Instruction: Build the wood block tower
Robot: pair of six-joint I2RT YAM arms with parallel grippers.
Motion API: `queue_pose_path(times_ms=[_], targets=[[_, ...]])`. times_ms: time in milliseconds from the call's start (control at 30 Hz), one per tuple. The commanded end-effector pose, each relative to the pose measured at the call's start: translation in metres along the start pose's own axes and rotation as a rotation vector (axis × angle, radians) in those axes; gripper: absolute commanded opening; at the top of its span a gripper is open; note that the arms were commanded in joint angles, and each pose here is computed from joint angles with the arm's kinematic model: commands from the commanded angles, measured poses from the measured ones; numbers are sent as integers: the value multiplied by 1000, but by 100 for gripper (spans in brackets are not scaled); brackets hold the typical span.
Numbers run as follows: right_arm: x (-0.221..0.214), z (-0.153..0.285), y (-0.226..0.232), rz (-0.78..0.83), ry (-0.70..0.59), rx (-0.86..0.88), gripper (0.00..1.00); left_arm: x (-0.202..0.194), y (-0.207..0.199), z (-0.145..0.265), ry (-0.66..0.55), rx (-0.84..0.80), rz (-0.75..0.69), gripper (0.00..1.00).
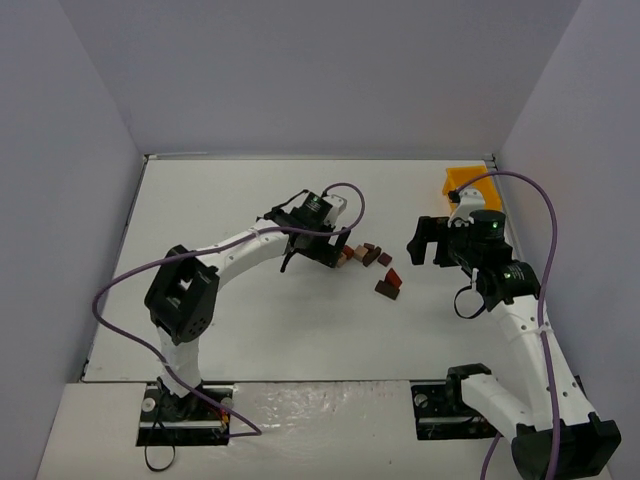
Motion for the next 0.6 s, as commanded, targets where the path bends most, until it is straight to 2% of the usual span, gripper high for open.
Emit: queue_pose_path(times_ms=[0, 400, 567], targets=[[23, 7, 9, 20, -99, 31, 100, 44, -11, 9, -135, 37, 36, 83], [24, 8, 12, 17, -95, 46, 100, 56, -33, -21, -116, -40, -92, 63], [25, 8, 12, 21, -95, 46, 100, 55, -33, -33, -89, -41, -104, 58]])
Point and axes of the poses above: each gripper's point midway between its finger pads, its own z axis back along the fingers, its own y axis along the line the jaws close on, x = y × z, the point moved 6 cm from there along z, back along the fingers, and after that the axes turned 7 degrees about -z, right-handed, at the moved point
